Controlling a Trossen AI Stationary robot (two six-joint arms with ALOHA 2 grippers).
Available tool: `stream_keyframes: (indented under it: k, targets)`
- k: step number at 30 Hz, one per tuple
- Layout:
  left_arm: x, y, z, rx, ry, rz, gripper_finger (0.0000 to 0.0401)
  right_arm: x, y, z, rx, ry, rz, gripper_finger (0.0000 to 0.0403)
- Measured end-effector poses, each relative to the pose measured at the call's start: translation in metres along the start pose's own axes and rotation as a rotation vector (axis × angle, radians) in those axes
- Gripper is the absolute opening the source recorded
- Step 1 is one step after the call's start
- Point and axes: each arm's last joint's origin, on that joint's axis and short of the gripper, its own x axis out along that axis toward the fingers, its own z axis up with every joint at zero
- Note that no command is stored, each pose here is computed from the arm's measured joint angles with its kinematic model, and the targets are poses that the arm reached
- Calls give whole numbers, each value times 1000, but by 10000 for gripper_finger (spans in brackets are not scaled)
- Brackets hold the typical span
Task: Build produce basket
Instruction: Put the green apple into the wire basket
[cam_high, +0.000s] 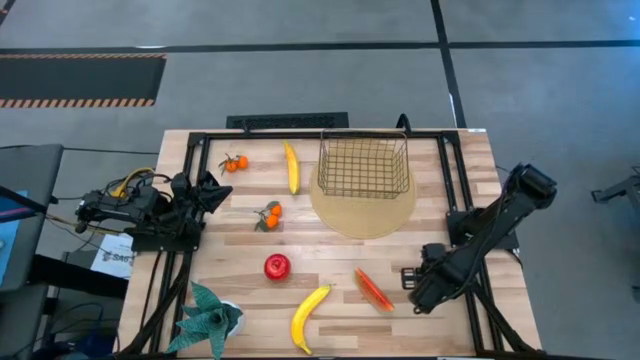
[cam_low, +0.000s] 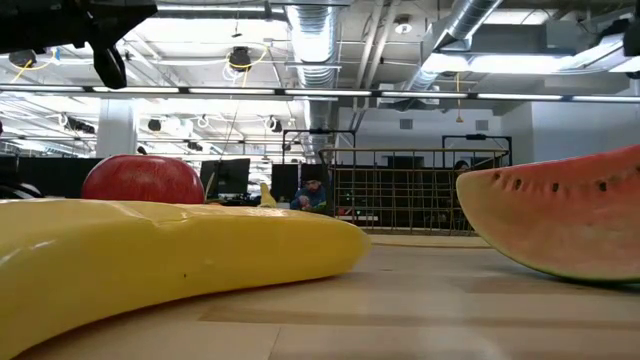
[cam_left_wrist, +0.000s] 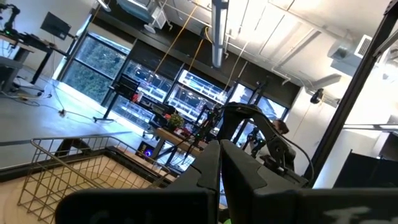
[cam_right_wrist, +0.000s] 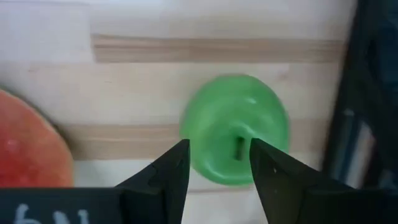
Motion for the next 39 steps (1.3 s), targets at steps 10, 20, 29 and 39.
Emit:
stream_keyframes:
  k: [10, 20, 29, 39]
  targets:
    - [0, 0, 0, 1, 0, 2, 0, -1, -3, -2, 5, 58, -44, 184]
    - [0, 0, 0, 2, -1, 3, 0, 1, 1, -2, 19, 57, -45, 165]
    - [0, 0, 0, 1, -4, 2, 0, 9, 6, -4, 26, 37, -63, 164]
    - [0, 0, 0, 1, -5, 1, 0, 9, 6, -4, 19, 39, -70, 126]
